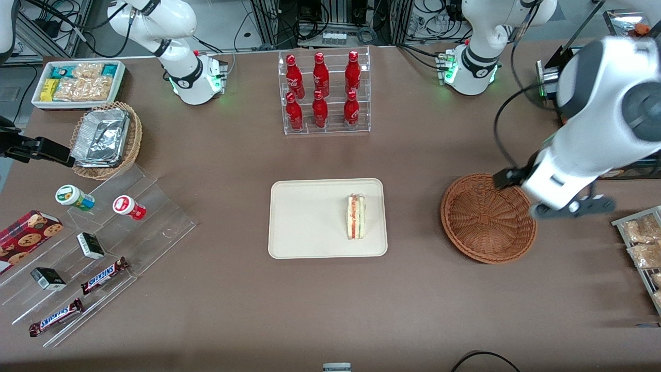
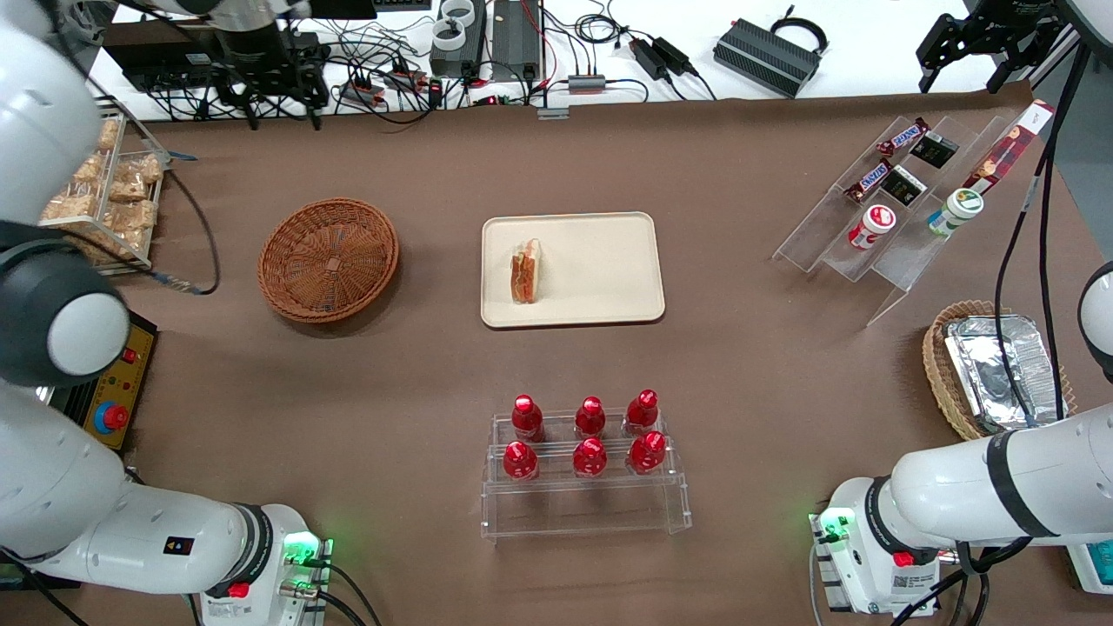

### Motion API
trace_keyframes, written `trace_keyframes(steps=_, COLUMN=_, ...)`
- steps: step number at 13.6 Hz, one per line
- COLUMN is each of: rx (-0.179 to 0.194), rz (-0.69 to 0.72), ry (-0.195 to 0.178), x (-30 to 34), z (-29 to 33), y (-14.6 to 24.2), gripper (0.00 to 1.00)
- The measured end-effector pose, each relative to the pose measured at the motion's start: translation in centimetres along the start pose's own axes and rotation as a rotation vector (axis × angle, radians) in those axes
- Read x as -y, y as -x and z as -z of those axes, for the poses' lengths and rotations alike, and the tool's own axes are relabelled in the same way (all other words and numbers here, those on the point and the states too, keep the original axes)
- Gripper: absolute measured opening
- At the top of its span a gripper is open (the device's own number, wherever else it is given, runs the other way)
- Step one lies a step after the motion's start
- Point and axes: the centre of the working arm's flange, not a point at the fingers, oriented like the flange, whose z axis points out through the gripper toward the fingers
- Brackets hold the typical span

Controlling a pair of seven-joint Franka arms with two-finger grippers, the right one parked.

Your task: Place sandwich from basket to tray

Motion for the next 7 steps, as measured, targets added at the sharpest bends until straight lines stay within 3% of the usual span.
trace_keyframes(steps=3, rx=0.022, rz=-0.048, ry=0.001, x=4.0, z=2.3, y=3.5, gripper=1.0)
trace_keyframes(steps=7, rx=0.007, rz=-0.097, ry=0.012, x=7.2, z=4.6, y=5.2, gripper=1.0)
